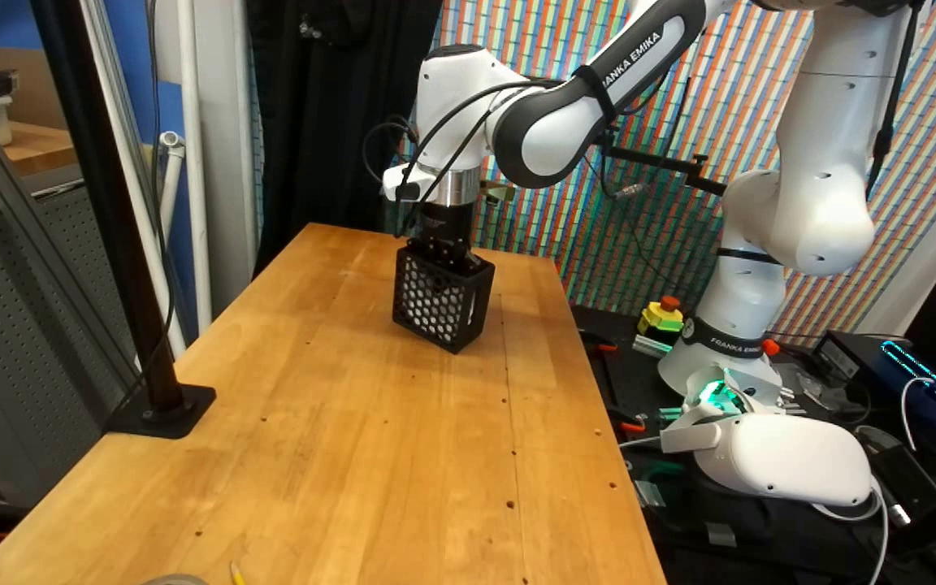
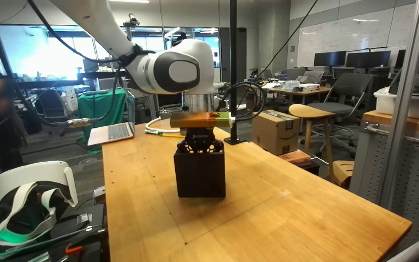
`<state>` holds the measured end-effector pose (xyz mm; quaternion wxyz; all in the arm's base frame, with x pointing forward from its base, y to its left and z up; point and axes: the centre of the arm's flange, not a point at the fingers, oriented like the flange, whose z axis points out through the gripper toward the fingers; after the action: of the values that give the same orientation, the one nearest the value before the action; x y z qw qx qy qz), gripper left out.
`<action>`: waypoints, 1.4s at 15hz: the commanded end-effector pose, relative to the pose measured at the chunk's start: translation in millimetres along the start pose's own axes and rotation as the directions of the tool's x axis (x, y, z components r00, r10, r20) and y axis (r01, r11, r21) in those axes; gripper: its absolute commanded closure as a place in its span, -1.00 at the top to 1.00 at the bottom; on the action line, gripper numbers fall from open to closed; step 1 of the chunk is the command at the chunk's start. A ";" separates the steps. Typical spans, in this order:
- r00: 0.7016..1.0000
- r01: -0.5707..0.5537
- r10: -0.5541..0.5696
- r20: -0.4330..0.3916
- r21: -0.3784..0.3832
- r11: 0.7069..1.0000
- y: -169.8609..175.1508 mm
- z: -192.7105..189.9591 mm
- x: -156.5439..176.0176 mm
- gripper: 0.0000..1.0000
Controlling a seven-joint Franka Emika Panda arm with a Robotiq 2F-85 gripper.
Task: Put the white towel inside the black basket
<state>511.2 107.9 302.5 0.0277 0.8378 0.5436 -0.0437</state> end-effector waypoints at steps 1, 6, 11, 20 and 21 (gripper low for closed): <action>0.998 -0.067 0.067 -0.004 0.035 0.997 17.6 29.8 -2.2 -0.68; 0.987 -0.163 0.163 0.002 0.004 0.987 21.2 31.3 -6.3 -0.68; 0.985 -0.172 0.172 -0.011 -0.083 0.982 1.1 -11.2 -13.1 -0.68; 0.985 -0.166 0.168 -0.026 -0.348 0.923 -51.0 -114.0 -44.6 -0.69; 0.985 -0.169 0.169 -0.034 -0.377 0.911 -56.8 -125.7 -49.2 -0.69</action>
<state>480.2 100.5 393.7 0.1518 0.8654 0.4764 0.0316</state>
